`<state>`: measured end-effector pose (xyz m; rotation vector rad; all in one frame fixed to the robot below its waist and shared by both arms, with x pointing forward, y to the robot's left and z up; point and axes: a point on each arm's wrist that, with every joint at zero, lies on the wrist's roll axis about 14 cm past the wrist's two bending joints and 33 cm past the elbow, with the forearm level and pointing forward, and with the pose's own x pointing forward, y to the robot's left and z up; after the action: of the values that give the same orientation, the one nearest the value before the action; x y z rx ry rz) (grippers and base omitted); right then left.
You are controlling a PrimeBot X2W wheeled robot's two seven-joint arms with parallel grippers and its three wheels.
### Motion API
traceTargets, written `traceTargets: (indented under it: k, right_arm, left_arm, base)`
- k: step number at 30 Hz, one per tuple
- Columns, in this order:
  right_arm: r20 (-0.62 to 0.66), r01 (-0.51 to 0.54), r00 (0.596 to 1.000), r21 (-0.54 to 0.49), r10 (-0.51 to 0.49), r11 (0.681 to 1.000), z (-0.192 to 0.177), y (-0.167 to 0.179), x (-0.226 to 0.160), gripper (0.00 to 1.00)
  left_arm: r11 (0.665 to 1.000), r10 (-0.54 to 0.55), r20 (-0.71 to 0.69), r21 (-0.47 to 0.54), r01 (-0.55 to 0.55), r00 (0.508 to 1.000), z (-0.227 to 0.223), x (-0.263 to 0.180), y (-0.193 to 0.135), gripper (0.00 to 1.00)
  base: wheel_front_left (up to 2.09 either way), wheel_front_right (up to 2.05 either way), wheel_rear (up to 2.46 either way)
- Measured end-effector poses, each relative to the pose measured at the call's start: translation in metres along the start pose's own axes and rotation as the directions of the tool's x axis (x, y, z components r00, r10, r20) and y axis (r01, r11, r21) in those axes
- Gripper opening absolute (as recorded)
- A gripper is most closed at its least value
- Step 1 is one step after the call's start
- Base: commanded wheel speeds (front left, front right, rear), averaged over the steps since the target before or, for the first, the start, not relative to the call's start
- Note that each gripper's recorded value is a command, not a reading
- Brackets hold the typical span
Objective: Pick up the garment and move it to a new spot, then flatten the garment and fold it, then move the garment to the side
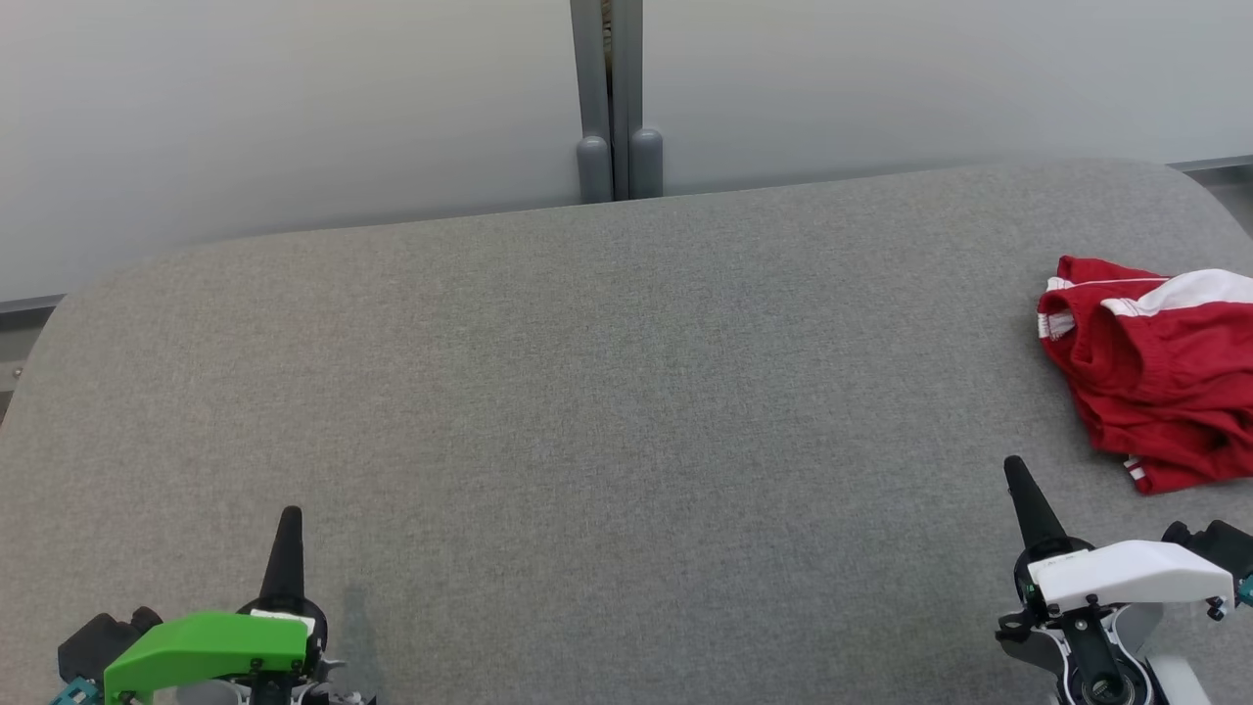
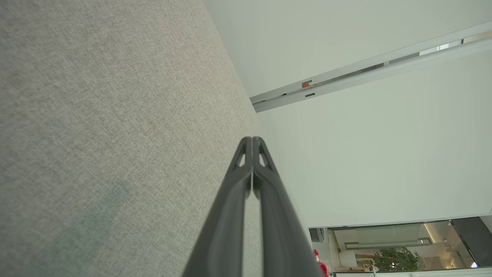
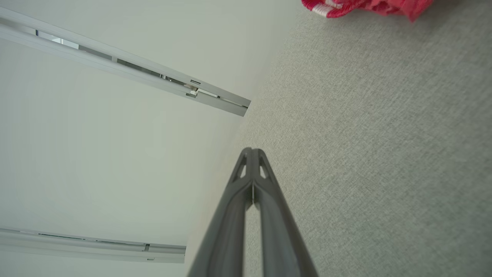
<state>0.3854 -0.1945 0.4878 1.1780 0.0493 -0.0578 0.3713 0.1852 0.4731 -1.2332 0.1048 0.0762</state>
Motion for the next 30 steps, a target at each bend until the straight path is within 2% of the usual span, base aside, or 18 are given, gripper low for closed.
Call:
traceTargets:
  k: [14, 30]
  right_arm:
    - [0.0, -0.015, 1.0, 0.123, 0.015, 0.992, 0.003, 0.004, 0.001, 0.0]
    - [0.0, -0.035, 0.999, 0.244, 0.036, 0.969, 0.006, 0.009, 0.002, 0.0]
  left_arm:
    - [0.994, -0.026, 0.006, -0.106, 0.026, 1.0, 0.007, 0.004, -0.007, 0.0]
    - [0.976, -0.056, 0.016, -0.212, 0.058, 0.998, 0.014, 0.008, -0.014, 0.0]
  base:
    - [0.0, 0.0, 0.0]
    - [0.0, 0.0, 0.0]
